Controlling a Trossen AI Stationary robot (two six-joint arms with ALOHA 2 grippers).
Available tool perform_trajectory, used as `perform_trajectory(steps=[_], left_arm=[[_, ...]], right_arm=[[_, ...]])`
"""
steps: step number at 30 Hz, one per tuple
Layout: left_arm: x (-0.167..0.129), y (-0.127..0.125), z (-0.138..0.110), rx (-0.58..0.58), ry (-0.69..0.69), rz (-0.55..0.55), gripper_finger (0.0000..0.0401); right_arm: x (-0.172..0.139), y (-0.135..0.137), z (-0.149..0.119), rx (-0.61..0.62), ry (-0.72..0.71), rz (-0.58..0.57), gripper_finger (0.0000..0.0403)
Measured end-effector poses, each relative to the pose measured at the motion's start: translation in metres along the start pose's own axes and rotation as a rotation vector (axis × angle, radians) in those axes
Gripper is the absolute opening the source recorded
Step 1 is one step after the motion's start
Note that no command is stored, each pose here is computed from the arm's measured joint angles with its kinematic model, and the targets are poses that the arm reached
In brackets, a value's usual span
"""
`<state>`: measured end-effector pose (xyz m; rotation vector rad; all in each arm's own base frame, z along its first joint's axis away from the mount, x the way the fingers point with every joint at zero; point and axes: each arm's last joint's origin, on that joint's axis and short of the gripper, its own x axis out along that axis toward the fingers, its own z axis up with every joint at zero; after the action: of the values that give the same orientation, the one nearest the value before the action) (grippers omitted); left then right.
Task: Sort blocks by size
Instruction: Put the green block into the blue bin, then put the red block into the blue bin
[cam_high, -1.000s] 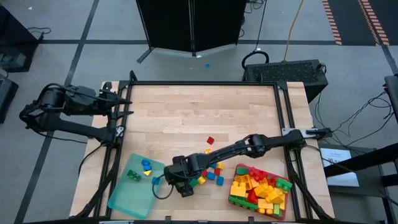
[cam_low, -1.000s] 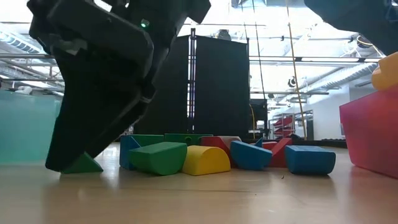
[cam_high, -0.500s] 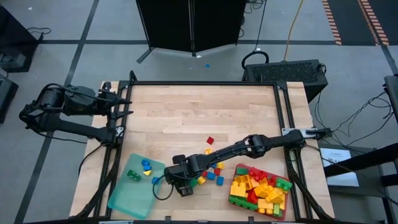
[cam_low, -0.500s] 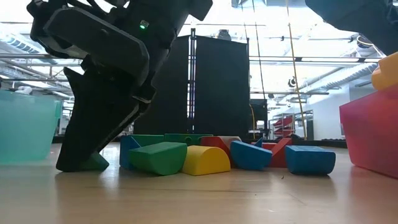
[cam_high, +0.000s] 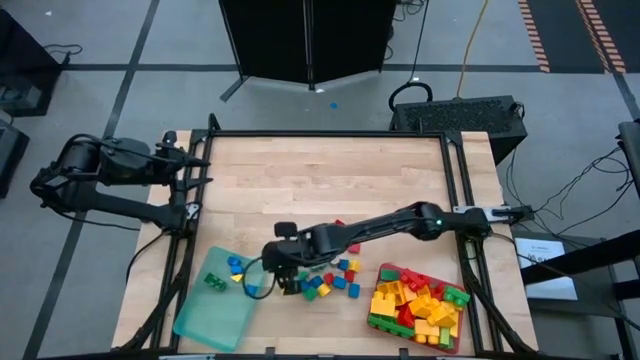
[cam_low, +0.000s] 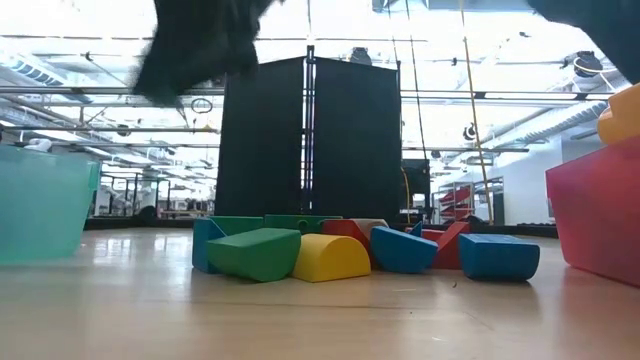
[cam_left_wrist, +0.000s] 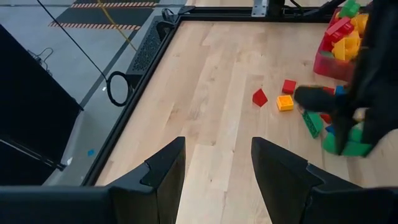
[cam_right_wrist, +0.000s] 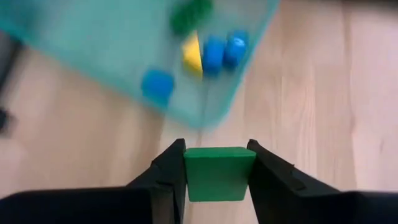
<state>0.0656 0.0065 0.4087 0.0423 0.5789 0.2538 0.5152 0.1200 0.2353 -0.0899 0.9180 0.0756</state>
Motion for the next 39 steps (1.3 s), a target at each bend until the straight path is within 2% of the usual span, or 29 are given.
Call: perform_trajectory(steps=[1, 5, 8, 10, 12, 16, 21, 23, 27, 29, 31, 33, 35, 39], left_arm=[[0.000, 0.000, 0.000, 0.000, -0.002, 0.000, 0.0187], [-0.002, 0.001, -0.001, -0.002, -0.006, 0.000, 0.0187], [-0.003, 0.001, -0.001, -0.007, -0.011, 0.000, 0.0187], [-0.004, 0.001, -0.002, -0.008, -0.015, 0.000, 0.0187], [-0.005, 0.002, -0.003, -0.009, -0.020, 0.000, 0.0187], [-0.007, 0.002, -0.003, -0.012, -0.029, 0.004, 0.0187], [-0.008, 0.003, -0.003, -0.013, -0.031, 0.007, 0.0187], [-0.008, 0.003, -0.003, -0.013, -0.031, 0.007, 0.0187], [-0.008, 0.003, -0.003, -0.013, -0.031, 0.007, 0.0187], [-0.008, 0.003, -0.003, -0.013, -0.031, 0.007, 0.0187], [-0.008, 0.003, -0.003, -0.014, -0.031, 0.007, 0.0187], [-0.008, 0.003, -0.003, -0.016, -0.030, 0.007, 0.0187], [-0.008, 0.003, -0.004, -0.016, -0.029, 0.007, 0.0187], [-0.008, 0.003, -0.004, -0.016, -0.029, 0.007, 0.0187]], right_arm=[[-0.009, -0.001, 0.007, -0.011, -0.052, 0.004, 0.0112], [-0.012, -0.007, 0.030, -0.041, -0.296, 0.022, 0.0112], [-0.011, -0.012, 0.048, -0.062, -0.509, 0.089, 0.0112], [-0.002, -0.014, 0.053, -0.056, -0.598, 0.115, 0.0112], [0.016, -0.015, 0.050, -0.021, -0.626, 0.138, 0.0112], [0.054, -0.021, 0.035, 0.041, -0.582, 0.208, 0.0112], [0.066, -0.021, 0.028, 0.150, -0.512, 0.293, 0.0113], [0.068, -0.020, 0.026, 0.156, -0.493, 0.296, 0.0147], [0.067, -0.023, 0.027, 0.154, -0.513, 0.281, 0.0256], [0.067, -0.026, 0.027, 0.186, -0.504, 0.284, 0.0290], [0.068, -0.029, 0.026, 0.212, -0.481, 0.282, 0.0306], [0.063, -0.034, 0.023, 0.220, -0.408, 0.265, 0.0310], [0.048, -0.044, 0.019, 0.223, -0.292, 0.202, 0.0308], [-0.013, -0.069, 0.007, 0.214, -0.008, 0.011, 0.0304]])
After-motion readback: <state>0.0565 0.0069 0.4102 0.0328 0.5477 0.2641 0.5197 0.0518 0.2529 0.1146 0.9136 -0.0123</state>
